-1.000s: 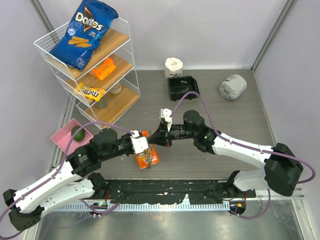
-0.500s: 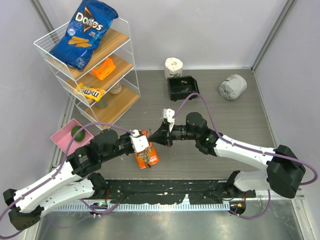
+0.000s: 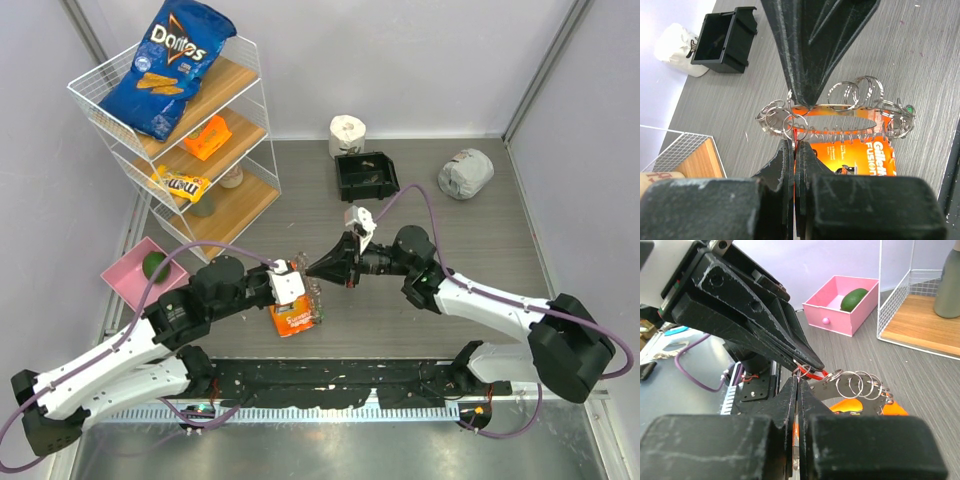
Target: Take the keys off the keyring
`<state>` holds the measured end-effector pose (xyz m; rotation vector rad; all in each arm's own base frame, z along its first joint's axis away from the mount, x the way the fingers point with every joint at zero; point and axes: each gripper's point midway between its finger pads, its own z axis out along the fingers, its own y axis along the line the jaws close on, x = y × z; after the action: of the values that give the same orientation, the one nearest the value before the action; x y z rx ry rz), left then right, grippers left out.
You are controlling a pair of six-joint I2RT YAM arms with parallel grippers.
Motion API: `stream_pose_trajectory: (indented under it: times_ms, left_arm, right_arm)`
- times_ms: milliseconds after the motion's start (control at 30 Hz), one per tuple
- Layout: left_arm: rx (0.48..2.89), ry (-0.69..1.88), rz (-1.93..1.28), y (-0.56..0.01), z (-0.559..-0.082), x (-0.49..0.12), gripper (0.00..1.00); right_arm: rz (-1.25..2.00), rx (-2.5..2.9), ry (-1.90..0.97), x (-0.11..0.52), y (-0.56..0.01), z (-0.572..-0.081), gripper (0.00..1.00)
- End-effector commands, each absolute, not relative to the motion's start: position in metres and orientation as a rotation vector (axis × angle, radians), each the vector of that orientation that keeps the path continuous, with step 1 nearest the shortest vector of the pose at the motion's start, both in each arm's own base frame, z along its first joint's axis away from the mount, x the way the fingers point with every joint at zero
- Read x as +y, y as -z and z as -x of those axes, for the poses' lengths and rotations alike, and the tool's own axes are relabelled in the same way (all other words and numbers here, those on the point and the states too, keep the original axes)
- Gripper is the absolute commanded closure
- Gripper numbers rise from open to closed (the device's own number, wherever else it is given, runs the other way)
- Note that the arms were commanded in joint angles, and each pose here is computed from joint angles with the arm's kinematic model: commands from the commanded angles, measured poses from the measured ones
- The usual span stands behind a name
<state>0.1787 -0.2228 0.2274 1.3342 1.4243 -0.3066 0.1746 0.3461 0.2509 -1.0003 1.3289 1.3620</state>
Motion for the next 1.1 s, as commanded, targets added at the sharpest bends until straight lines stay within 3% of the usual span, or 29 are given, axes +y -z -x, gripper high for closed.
stream_pose_trajectory:
  times_ms: [0, 300, 533, 1067]
  left_arm:
    - [1.417, 0.306, -1.374, -0.219, -0.177, -0.223, 1.00]
    - [1.450, 0.312, -1.414, -0.210, -0.177, -0.226, 1.00]
    - [1.558, 0.134, -1.249, -0.215, -0.206, -0.198, 1.00]
    - [1.573, 0.029, -1.069, -0.234, -0.224, -0.171, 1.00]
  right_arm:
    - [1.006, 1.161, -1.476, 0.344, -0.289, -0.164, 0.95]
    - [1.028, 1.148, -1.500, 0.345, -0.292, -0.160, 0.95]
    - [1.076, 1.141, -1.565, 0.348, -0.290, -0.152, 0.95]
    - [1.255, 1.205, -1.558, 0.375, -0.271, -0.134, 0.95]
